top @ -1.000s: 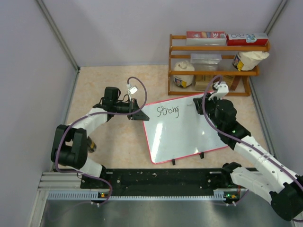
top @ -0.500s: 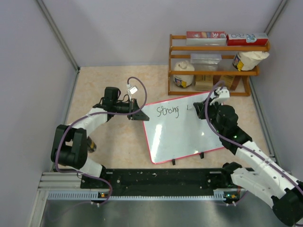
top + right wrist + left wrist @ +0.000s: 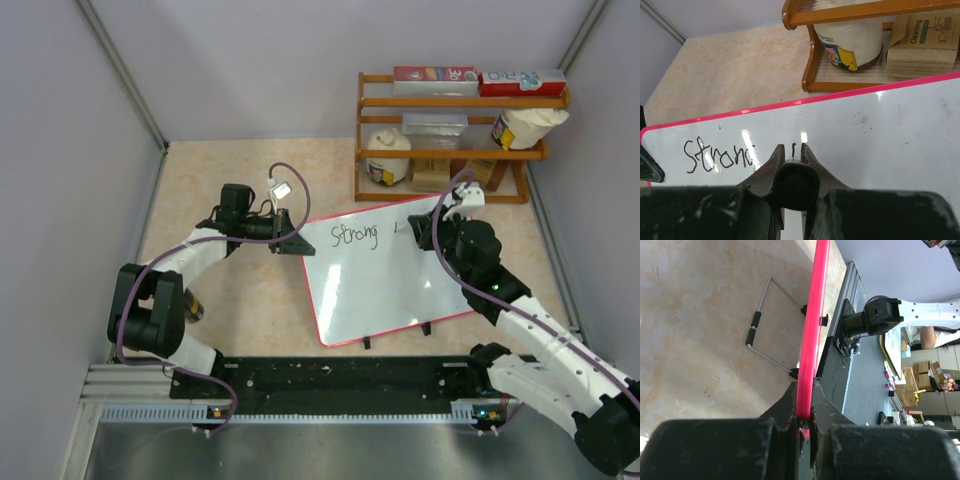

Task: Write a sentence on the whiteboard

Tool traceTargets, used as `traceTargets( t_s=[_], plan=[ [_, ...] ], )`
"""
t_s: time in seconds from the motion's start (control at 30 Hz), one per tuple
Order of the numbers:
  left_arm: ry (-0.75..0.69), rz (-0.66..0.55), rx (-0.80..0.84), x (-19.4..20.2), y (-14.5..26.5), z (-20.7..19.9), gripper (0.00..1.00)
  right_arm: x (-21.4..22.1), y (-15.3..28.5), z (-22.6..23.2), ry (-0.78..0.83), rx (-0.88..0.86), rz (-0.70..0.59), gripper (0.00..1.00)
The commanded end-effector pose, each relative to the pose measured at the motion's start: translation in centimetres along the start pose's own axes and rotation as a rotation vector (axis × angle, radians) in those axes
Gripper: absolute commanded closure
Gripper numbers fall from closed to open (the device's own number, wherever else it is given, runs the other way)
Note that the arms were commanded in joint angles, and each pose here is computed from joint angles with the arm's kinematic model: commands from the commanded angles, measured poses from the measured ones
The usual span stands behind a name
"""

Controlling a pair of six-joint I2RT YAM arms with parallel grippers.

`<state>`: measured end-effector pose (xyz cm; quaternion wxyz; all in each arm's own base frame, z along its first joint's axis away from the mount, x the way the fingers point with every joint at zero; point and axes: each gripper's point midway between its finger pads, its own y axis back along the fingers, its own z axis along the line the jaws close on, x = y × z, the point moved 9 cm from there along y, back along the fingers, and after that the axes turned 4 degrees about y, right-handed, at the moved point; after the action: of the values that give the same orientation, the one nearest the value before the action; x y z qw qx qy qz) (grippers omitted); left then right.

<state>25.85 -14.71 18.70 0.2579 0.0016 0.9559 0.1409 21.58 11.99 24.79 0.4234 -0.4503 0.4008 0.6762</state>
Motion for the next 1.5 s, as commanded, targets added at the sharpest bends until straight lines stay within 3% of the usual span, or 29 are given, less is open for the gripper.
traceTargets(
  t_s=[0.0, 0.53, 1.13, 1.47],
  plan=[
    [-0.095, 0.029, -0.125, 1.6, -1.1, 1.8, 1.0, -1.6, -0.7, -0.2, 0.001, 0.05, -0.039, 1.0],
    [-0.094, 0.027, -0.126, 1.6, -1.0, 1.8, 1.0, -2.7, -1.0, -0.5, 0.007, 0.119, -0.071, 1.0],
    [-0.094, 0.027, -0.128, 1.6, -1.0, 1.8, 1.0, 0.4, 0.4, -1.3, 0.017, 0.105, 0.017, 1.0],
    [-0.094, 0.028, -0.129, 1.7, -1.1, 1.8, 1.0, -0.3, 0.1, -1.1, 0.013, 0.104, 0.0, 1.0]
  ],
)
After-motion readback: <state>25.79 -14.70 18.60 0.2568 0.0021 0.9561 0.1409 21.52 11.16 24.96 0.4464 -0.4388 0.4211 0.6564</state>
